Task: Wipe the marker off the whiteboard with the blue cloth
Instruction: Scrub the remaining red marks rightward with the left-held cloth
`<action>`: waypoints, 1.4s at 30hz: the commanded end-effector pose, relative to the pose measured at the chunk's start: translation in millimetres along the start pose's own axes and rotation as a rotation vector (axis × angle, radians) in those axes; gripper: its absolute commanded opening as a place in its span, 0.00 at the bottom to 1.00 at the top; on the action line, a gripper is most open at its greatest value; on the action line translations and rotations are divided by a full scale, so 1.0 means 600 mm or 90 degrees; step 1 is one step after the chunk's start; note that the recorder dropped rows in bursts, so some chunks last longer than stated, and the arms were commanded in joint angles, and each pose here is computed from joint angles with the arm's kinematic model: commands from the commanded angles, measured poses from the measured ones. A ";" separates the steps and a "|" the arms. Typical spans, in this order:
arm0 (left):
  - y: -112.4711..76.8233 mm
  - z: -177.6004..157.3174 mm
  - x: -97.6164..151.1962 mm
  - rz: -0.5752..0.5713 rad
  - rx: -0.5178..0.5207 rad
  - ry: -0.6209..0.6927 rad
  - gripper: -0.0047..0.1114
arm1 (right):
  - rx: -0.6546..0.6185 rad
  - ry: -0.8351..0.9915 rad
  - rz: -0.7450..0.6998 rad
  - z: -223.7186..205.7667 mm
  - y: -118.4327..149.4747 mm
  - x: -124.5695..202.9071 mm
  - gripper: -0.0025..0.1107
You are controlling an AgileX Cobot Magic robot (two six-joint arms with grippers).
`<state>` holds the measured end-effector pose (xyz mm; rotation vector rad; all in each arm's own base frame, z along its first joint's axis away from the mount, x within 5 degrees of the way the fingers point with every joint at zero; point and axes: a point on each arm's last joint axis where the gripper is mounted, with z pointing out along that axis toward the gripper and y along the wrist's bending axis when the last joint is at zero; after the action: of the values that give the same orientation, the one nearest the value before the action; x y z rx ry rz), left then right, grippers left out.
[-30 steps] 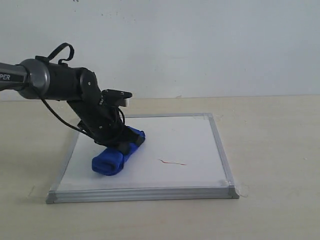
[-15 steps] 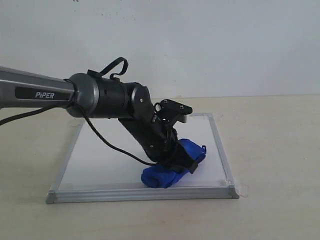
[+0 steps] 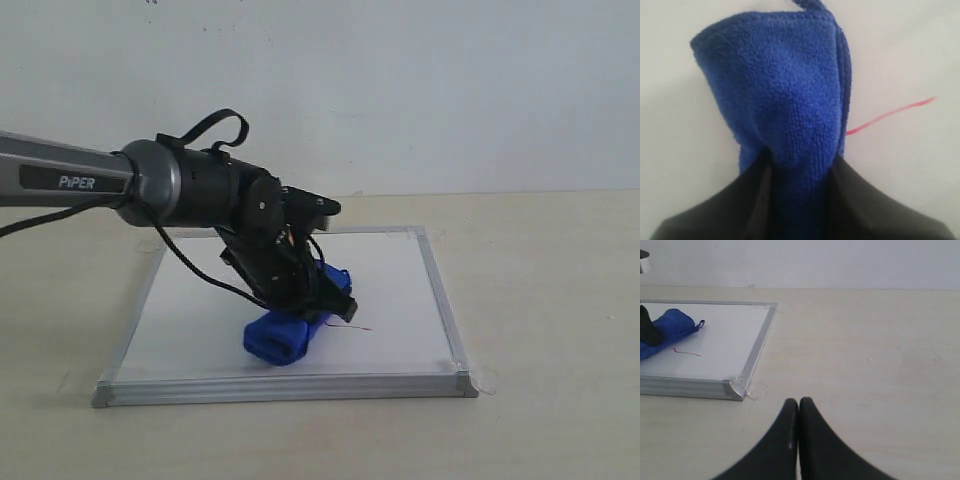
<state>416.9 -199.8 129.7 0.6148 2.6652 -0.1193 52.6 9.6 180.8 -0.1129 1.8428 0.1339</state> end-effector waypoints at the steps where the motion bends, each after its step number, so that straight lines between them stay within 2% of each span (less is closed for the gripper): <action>1: -0.073 0.001 -0.001 0.055 0.030 0.001 0.07 | 0.001 -0.007 0.000 -0.001 0.000 -0.001 0.02; 6: -0.133 -0.003 0.009 0.143 0.046 0.017 0.07 | 0.001 -0.007 0.000 -0.001 0.000 -0.001 0.02; 9: -0.134 -0.003 0.009 0.171 0.028 0.015 0.07 | 0.001 -0.007 0.000 -0.001 0.000 -0.001 0.02; 12: -0.100 -0.001 0.005 0.142 0.003 0.016 0.07 | 0.001 -0.007 0.000 -0.001 0.000 -0.001 0.02; 13: -0.068 0.000 0.002 0.105 -0.015 0.021 0.07 | 0.001 -0.007 0.000 -0.001 0.000 -0.001 0.02; 14: -0.050 0.001 0.002 0.091 -0.023 0.024 0.07 | 0.001 -0.007 0.000 -0.001 0.000 -0.001 0.02; 15: -0.015 0.001 0.002 0.052 -0.037 0.032 0.07 | 0.001 -0.007 0.000 -0.001 0.000 -0.001 0.02; 17: 0.024 0.001 0.004 0.011 -0.047 0.038 0.07 | 0.001 -0.007 0.000 -0.001 0.000 -0.001 0.02; 19: 0.030 0.001 0.006 -0.021 -0.031 0.044 0.07 | 0.001 -0.007 0.000 -0.001 0.000 -0.001 0.02; 21: 0.002 0.002 0.005 0.008 -0.006 0.043 0.07 | 0.001 -0.007 0.000 -0.001 0.000 -0.001 0.02; 22: -0.031 0.002 0.005 0.038 0.009 0.039 0.07 | 0.001 -0.007 0.000 -0.001 0.000 -0.001 0.02; 23: -0.049 0.001 0.005 0.052 0.014 0.038 0.07 | 0.001 -0.007 0.000 -0.001 0.000 -0.001 0.02; 24: -0.082 0.000 0.007 0.096 0.025 0.036 0.07 | 0.001 -0.007 0.000 -0.001 0.000 -0.001 0.02; 26: -0.126 -0.003 0.013 0.158 0.040 0.035 0.07 | 0.001 -0.007 0.000 -0.001 0.000 -0.001 0.02; 28: -0.150 -0.005 0.017 0.189 0.048 0.037 0.07 | 0.001 -0.007 0.000 -0.001 0.000 -0.001 0.02; 30: -0.152 -0.005 0.017 0.199 0.044 0.036 0.07 | 0.001 -0.007 0.000 -0.001 0.000 -0.001 0.02; 32: -0.144 -0.004 0.016 0.207 0.032 0.034 0.07 | 0.001 -0.007 0.000 -0.001 0.000 -0.001 0.02; 35: -0.115 -0.002 0.010 0.180 0.013 0.029 0.07 | 0.001 -0.007 0.000 -0.001 0.000 -0.001 0.02; 42: -0.009 0.002 0.005 0.057 -0.028 0.041 0.07 | 0.001 -0.007 0.000 -0.001 0.000 -0.001 0.02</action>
<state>402.2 -228.4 131.1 0.8226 2.6341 -0.0515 52.6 9.6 180.8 -0.1129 1.8428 0.1339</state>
